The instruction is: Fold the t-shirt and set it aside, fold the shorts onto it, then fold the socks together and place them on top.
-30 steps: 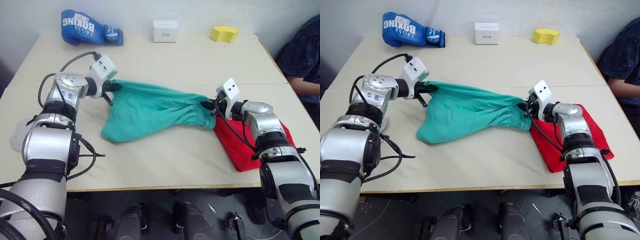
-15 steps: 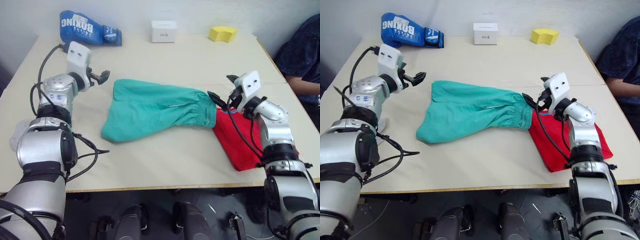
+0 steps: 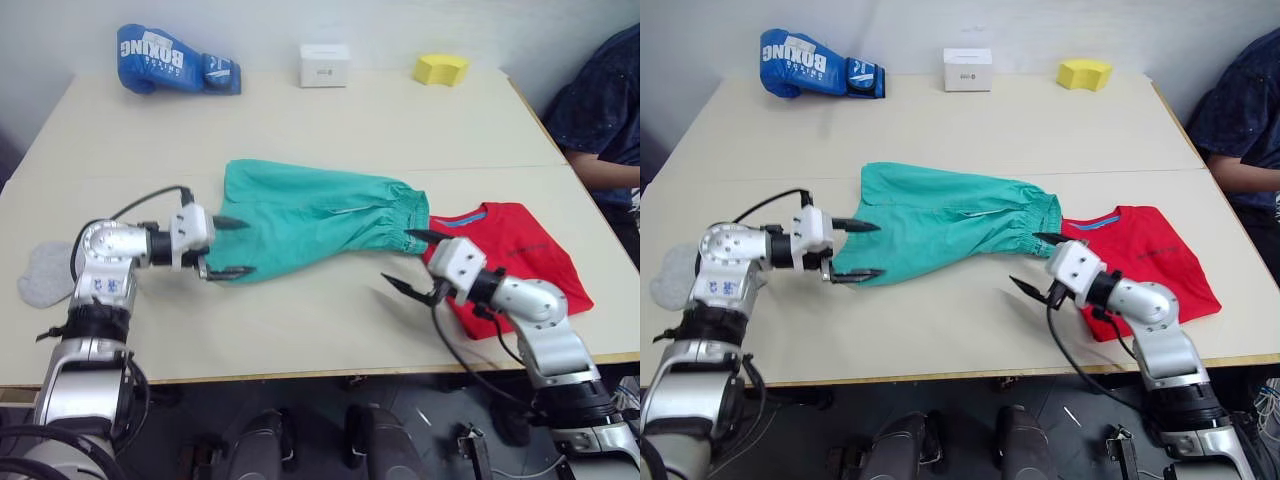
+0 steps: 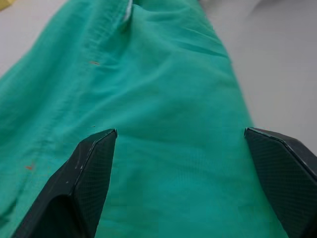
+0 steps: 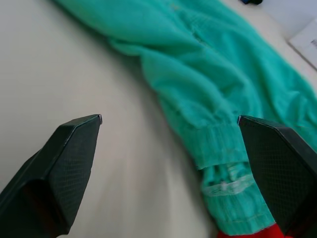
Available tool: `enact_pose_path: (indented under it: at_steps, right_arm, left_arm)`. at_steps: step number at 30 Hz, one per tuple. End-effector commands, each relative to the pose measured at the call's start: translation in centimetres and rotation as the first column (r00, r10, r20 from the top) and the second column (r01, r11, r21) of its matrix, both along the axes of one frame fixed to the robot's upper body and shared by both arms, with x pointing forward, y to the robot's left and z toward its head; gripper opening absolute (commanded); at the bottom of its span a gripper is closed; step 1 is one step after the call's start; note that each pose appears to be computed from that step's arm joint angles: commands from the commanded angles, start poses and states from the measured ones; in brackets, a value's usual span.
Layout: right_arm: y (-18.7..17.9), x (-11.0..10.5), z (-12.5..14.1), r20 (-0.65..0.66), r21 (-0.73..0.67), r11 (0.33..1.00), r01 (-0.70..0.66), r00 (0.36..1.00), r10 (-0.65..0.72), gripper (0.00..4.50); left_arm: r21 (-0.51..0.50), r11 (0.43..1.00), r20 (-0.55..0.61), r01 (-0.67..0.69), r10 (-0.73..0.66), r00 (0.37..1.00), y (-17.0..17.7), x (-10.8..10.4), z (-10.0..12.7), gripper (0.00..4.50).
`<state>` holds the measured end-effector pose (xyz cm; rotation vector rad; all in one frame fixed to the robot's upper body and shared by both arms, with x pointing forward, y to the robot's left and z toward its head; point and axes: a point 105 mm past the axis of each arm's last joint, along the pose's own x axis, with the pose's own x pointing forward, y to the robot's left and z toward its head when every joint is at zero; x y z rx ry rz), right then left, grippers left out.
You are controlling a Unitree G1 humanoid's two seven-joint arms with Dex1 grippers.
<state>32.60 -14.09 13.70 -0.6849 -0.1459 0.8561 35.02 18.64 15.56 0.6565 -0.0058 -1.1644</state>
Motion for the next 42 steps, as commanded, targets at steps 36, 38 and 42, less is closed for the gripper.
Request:
enact_pose_path:
  at_steps: [36,38,42]
  right_arm:
    - [-1.5,-0.4,-0.5,0.282,-0.279,0.945,-0.173,0.925,0.253,0.00]
    - [-1.4,-1.0,-1.0,0.266,-0.279,0.938,-0.204,0.922,0.280,0.00]
    - [-1.9,-2.0,-2.1,0.228,-0.274,0.932,-0.237,0.925,0.303,0.00]
  left_arm:
    - [0.108,0.983,0.105,-0.149,0.138,0.985,2.5,-4.6,-3.5,0.05]
    - [0.091,0.988,0.075,-0.125,0.119,0.990,2.8,-7.0,-3.4,0.05]
    - [0.102,0.973,0.069,-0.205,0.199,0.978,4.5,-9.5,-2.9,0.05]
